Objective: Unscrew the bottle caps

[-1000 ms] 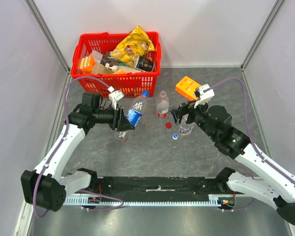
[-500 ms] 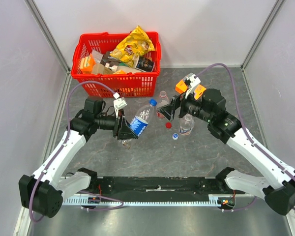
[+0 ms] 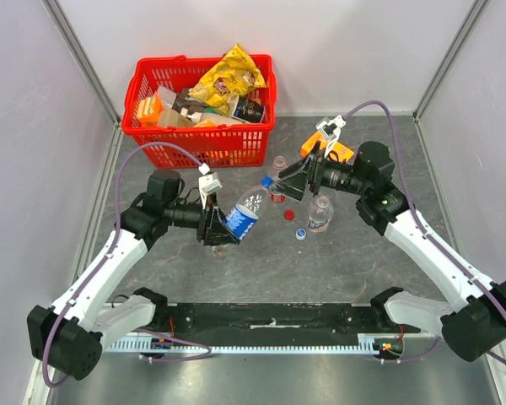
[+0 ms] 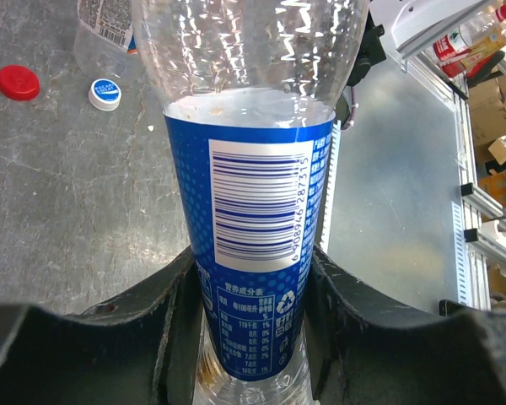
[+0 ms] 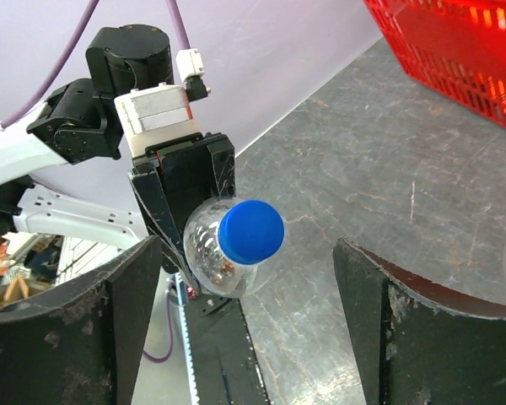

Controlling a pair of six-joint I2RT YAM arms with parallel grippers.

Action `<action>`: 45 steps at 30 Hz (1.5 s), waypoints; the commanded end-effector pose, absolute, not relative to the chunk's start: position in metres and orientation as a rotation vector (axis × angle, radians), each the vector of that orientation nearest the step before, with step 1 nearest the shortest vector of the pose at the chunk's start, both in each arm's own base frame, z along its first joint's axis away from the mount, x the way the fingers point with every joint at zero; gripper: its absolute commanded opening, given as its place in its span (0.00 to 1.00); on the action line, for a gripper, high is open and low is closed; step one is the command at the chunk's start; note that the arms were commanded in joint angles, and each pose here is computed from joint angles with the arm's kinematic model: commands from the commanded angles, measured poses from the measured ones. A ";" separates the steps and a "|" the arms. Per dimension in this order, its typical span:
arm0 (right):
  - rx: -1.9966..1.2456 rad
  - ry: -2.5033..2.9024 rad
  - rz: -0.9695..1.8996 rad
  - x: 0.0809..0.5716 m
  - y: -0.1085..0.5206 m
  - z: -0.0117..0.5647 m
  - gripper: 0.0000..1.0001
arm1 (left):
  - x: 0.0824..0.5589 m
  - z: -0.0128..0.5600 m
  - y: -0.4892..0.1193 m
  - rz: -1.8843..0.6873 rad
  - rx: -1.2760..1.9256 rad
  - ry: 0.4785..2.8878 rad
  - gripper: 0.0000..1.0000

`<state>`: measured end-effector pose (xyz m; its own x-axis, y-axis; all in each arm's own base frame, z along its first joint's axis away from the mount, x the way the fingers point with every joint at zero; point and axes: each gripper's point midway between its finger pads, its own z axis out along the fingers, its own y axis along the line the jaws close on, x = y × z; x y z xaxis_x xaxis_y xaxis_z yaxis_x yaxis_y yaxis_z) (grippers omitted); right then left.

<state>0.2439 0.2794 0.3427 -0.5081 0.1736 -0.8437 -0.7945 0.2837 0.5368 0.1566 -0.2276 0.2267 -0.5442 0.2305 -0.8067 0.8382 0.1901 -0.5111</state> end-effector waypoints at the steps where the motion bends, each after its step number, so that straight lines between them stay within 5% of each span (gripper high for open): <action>1: -0.574 1.667 1.450 0.242 0.285 0.346 0.84 | 0.157 0.229 -0.232 -1.327 1.065 1.825 0.50; 17: -0.496 1.738 1.516 0.249 0.291 0.325 0.46 | 0.159 0.222 -0.234 -1.295 1.067 1.851 0.50; 39: -0.469 1.710 1.635 0.241 0.295 0.335 0.54 | 0.165 0.216 -0.232 -1.239 1.058 1.880 0.50; 45: -0.468 1.703 1.640 0.239 0.294 0.337 0.43 | 0.166 0.215 -0.232 -1.233 1.055 1.886 0.50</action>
<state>0.2464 0.2953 0.3221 -0.7031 0.2082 -0.6800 -0.6581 0.1718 0.7331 0.1612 -0.2317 0.2136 -0.5192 0.2709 -0.8106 0.8521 0.2384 -0.4660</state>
